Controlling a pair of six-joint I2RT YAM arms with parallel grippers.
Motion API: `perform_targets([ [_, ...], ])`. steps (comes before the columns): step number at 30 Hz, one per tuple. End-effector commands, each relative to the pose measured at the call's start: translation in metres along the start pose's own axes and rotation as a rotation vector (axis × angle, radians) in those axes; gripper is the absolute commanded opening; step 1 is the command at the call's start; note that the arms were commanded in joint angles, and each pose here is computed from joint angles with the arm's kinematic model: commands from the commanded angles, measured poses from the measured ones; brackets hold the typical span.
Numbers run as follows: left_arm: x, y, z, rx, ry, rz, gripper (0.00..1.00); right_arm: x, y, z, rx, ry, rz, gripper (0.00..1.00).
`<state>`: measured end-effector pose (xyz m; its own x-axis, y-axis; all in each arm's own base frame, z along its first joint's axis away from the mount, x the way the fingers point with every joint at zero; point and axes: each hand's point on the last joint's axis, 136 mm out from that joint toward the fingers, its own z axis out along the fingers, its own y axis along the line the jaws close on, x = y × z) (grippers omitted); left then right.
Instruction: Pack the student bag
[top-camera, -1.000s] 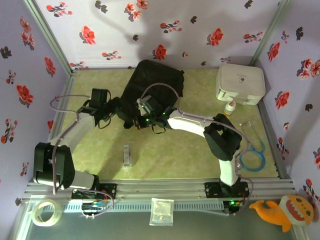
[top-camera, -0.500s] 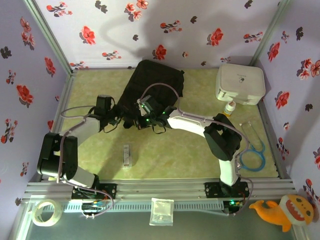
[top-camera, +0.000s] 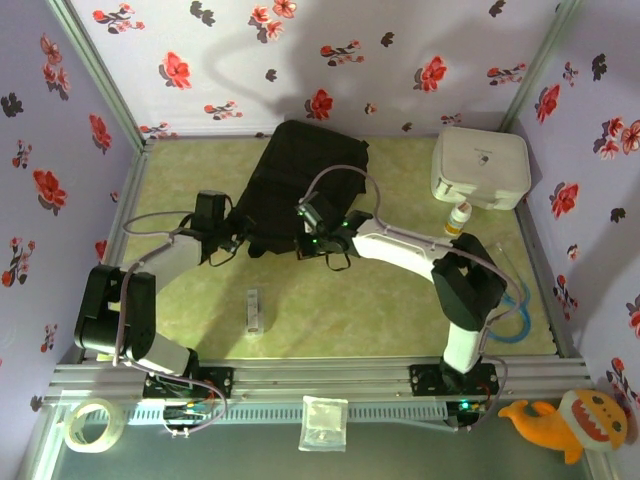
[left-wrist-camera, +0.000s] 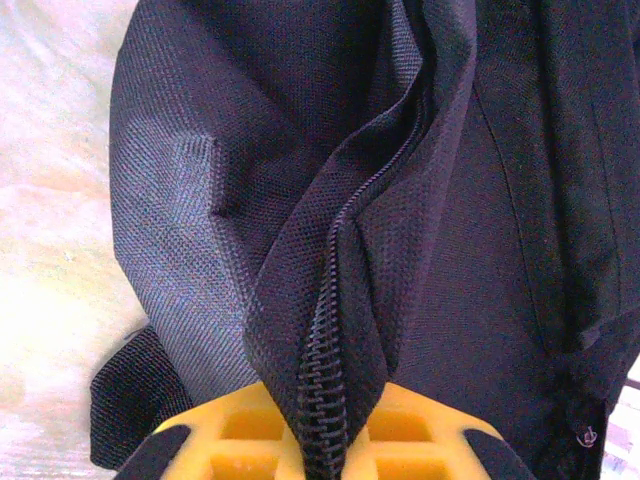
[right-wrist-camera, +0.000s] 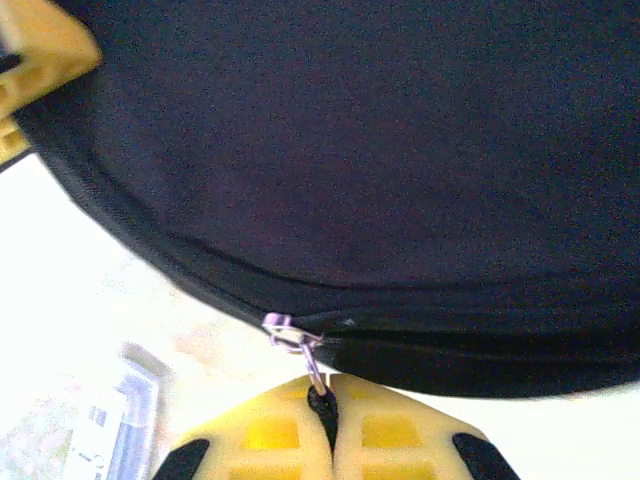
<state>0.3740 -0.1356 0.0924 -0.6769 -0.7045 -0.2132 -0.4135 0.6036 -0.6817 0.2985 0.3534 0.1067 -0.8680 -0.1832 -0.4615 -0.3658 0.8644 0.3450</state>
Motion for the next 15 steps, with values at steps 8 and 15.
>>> perform_targets([
  [8,-0.004,0.024,-0.008,-0.089,-0.036,0.051,0.0,-0.006,-0.068,-0.035,0.179,-0.056,0.182,0.0],
  [15,0.007,0.043,-0.008,-0.151,0.007,0.098,0.0,-0.015,-0.087,-0.041,0.201,-0.043,0.217,0.0],
])
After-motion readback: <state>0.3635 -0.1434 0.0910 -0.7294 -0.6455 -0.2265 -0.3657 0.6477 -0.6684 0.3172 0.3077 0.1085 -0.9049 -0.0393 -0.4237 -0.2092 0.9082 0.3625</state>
